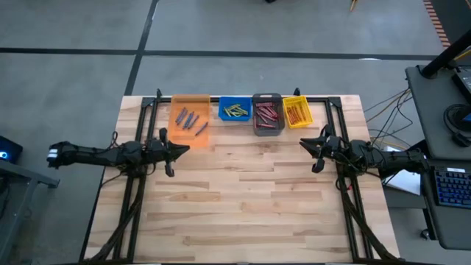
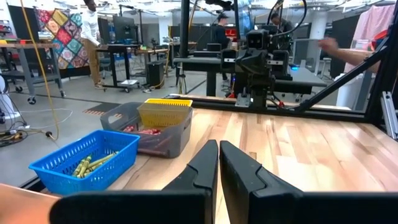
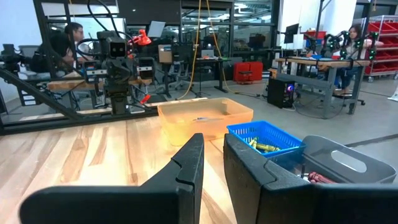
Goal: Sort crayons
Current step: Return to Home Position
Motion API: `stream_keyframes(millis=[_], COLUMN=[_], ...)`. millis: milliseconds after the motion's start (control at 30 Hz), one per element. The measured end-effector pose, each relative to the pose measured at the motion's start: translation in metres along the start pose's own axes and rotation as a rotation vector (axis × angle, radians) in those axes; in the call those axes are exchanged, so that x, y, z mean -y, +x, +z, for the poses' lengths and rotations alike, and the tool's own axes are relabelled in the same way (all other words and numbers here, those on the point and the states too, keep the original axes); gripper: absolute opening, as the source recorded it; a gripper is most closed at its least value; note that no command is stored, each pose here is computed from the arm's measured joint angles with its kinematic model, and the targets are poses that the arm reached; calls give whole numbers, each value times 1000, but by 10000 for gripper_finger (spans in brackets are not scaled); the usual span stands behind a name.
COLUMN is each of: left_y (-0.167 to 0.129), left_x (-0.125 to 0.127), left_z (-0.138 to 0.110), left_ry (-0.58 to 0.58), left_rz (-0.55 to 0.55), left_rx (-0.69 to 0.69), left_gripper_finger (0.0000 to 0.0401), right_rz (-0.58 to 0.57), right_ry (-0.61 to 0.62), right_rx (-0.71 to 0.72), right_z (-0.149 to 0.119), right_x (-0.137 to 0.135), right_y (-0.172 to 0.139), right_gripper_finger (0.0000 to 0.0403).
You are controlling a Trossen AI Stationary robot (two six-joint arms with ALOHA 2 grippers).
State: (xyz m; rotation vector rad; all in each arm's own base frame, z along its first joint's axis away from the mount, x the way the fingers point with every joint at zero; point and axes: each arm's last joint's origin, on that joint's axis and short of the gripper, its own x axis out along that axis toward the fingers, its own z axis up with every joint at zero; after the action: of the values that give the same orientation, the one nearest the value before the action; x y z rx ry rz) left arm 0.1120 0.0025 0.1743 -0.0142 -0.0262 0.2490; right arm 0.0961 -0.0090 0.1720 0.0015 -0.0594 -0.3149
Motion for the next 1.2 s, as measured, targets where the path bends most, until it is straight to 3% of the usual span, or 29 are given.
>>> stream_keyframes(millis=[1200], left_y=[4], left_x=[1], left_z=[-6], left_ry=[18], left_rz=[1], left_rx=[-59], left_gripper_finger=[0], right_rz=[0], right_ry=[0], right_rx=[0], right_z=[0], right_x=[0], right_y=[0], right_gripper_finger=[52])
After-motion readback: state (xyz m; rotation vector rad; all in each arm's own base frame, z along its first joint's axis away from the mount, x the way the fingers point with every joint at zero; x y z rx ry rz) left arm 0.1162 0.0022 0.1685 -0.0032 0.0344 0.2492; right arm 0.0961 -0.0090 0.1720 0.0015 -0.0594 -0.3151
